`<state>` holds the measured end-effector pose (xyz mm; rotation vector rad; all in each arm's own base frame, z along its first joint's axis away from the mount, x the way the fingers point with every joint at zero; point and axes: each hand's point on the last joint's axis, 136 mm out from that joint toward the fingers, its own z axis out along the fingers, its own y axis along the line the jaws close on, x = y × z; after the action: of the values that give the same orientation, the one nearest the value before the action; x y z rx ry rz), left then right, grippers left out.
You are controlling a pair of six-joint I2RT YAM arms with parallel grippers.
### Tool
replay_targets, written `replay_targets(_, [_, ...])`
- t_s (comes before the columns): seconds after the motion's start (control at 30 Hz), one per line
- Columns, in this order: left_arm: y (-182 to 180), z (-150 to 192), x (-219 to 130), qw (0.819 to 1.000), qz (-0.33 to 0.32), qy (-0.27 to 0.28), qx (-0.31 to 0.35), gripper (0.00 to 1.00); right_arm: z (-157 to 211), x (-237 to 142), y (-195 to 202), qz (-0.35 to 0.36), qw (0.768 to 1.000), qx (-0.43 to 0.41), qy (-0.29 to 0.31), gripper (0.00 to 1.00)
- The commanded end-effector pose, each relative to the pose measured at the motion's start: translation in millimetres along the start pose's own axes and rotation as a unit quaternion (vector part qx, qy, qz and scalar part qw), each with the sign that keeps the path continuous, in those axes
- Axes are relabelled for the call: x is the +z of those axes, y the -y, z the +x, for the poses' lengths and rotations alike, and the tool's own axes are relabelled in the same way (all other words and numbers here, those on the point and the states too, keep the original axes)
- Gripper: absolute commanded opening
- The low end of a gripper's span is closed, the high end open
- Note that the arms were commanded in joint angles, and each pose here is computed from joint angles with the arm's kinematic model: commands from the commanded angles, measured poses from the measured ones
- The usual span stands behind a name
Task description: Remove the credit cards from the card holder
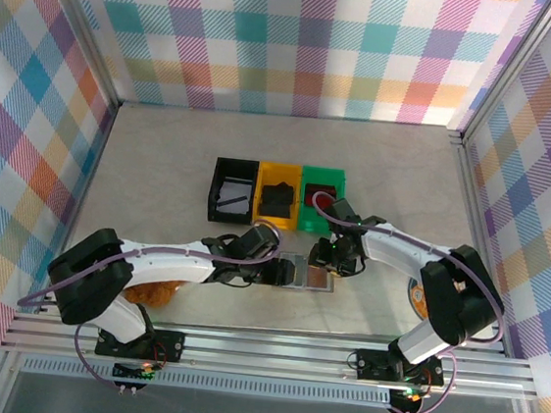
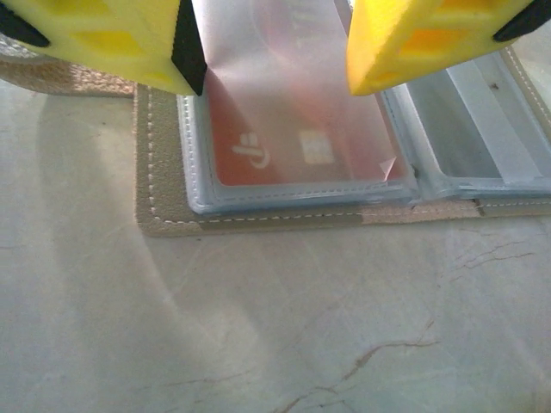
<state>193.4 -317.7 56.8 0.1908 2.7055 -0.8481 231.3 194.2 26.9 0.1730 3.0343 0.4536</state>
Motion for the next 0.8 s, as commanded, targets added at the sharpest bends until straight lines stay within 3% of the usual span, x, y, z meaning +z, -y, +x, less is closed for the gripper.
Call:
replay_targets(0.0, [-6.7, 6.0, 5.5, 0.999, -0.025, -0.01, -0.019, 0.6, 2.5, -4.4, 5.3, 0.005, 1.0, -0.007, 0.004, 0.53])
replay_targets(0.37, [-21.3, 18.9, 22.7, 0.997, -0.052, -0.037, -0.038, 0.59, 5.7, -12.4, 5.2, 0.0, 1.0, -0.011, 0.007, 0.52])
replay_targets(0.77, [-47.3, 27.7, 24.1, 0.986, -0.144, -0.072, -0.046, 0.59, 7.8, -9.4, 7.9, 0.003, 1.0, -0.003, 0.003, 0.52])
